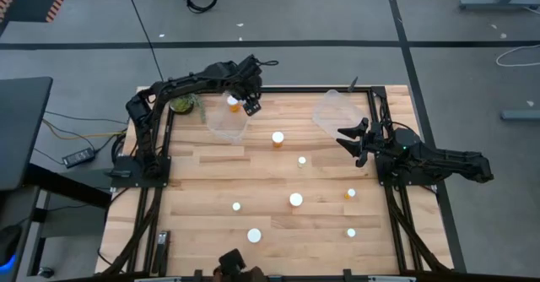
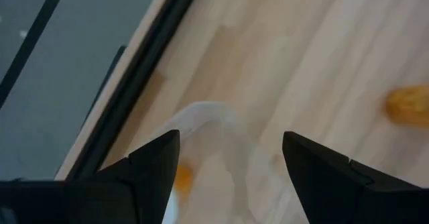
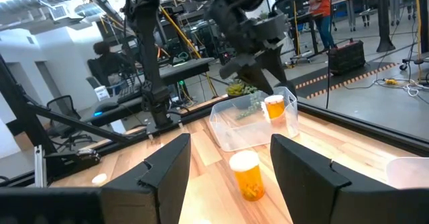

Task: Pick and place medicine bottles into bin by pill shape (circle, oval)
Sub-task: Put the large orange pill bottle into the left transparent bin

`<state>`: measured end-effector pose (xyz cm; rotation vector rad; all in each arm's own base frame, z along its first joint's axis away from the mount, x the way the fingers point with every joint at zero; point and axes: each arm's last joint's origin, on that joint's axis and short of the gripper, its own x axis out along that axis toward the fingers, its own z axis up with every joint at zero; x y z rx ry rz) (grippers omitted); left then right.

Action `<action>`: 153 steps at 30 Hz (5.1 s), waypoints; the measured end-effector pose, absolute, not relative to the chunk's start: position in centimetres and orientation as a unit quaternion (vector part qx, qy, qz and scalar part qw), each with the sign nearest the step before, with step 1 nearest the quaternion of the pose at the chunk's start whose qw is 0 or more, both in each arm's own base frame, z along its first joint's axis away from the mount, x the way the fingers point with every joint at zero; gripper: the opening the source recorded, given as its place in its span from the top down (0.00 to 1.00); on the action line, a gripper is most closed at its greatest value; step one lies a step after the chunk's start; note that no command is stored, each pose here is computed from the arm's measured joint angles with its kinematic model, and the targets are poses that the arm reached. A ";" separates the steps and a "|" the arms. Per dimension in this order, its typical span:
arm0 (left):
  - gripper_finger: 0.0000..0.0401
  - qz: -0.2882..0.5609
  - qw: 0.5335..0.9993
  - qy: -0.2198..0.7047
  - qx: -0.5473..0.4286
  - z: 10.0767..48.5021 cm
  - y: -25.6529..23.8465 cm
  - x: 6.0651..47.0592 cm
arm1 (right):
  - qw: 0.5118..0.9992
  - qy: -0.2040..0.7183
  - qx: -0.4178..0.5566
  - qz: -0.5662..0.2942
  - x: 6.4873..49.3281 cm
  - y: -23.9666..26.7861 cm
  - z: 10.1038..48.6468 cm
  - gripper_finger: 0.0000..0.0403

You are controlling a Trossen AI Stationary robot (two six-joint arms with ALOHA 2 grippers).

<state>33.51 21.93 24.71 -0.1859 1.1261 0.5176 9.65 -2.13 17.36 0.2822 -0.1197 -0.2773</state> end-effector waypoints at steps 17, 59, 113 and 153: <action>0.31 0.075 0.854 0.513 -0.035 24.5 14.3 37.9 | 0.979 -0.059 0.140 -0.138 9.6 -2.1 17.4 0.47; 0.07 0.042 0.853 0.520 0.017 17.2 11.4 42.2 | 0.979 -0.056 0.140 -0.136 9.7 -2.1 17.3 0.47; 0.46 0.186 0.852 0.488 -0.040 27.1 17.4 34.6 | 0.980 -0.043 0.141 -0.137 9.7 -2.1 17.1 0.47; 0.44 0.263 0.807 0.510 -0.136 19.0 19.5 28.9 | 0.980 -0.038 0.141 -0.137 9.7 -2.1 17.0 0.47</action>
